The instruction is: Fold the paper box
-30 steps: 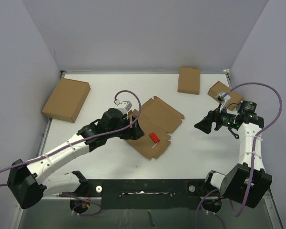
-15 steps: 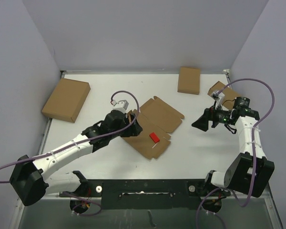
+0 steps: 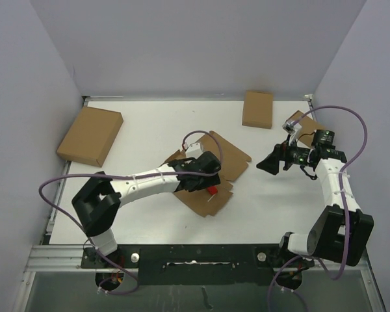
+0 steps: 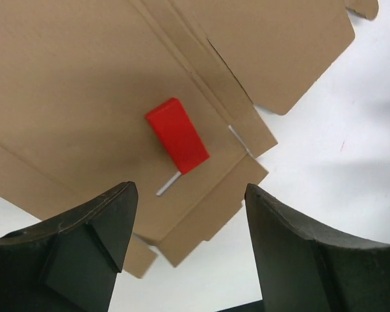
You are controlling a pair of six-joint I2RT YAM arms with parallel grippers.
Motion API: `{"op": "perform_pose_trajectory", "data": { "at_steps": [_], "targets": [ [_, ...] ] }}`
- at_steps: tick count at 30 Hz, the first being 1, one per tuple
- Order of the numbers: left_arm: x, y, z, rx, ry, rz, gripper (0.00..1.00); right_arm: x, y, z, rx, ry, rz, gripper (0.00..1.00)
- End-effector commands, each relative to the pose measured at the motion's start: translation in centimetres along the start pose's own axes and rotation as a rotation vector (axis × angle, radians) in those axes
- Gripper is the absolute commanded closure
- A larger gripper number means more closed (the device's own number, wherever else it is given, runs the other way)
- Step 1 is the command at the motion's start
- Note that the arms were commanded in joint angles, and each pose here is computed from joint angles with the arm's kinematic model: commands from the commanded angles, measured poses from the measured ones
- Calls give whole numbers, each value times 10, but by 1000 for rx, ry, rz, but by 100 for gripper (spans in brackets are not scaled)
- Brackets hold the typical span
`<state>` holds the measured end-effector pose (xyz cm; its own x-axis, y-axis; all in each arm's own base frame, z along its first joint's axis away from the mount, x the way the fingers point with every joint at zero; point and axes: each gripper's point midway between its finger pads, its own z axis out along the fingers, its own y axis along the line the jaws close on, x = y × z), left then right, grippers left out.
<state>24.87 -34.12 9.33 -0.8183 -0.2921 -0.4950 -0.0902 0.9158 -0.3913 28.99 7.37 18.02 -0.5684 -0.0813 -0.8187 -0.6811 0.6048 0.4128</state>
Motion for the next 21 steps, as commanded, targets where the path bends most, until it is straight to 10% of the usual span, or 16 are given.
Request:
{"op": "perform_pose_trajectory", "data": {
  "at_steps": [1,11,21],
  "targets": [
    [-7,11,5,-197,-31,-127,34,-14,5,-5,10,-51,-52,2],
    [-11,-1,20,-298,17,-25,35,-10,-7,-6,62,-36,-12,2],
    [-117,17,-10,169,106,608,27,-4,-12,-2,48,-26,28,2]
  ]
}}
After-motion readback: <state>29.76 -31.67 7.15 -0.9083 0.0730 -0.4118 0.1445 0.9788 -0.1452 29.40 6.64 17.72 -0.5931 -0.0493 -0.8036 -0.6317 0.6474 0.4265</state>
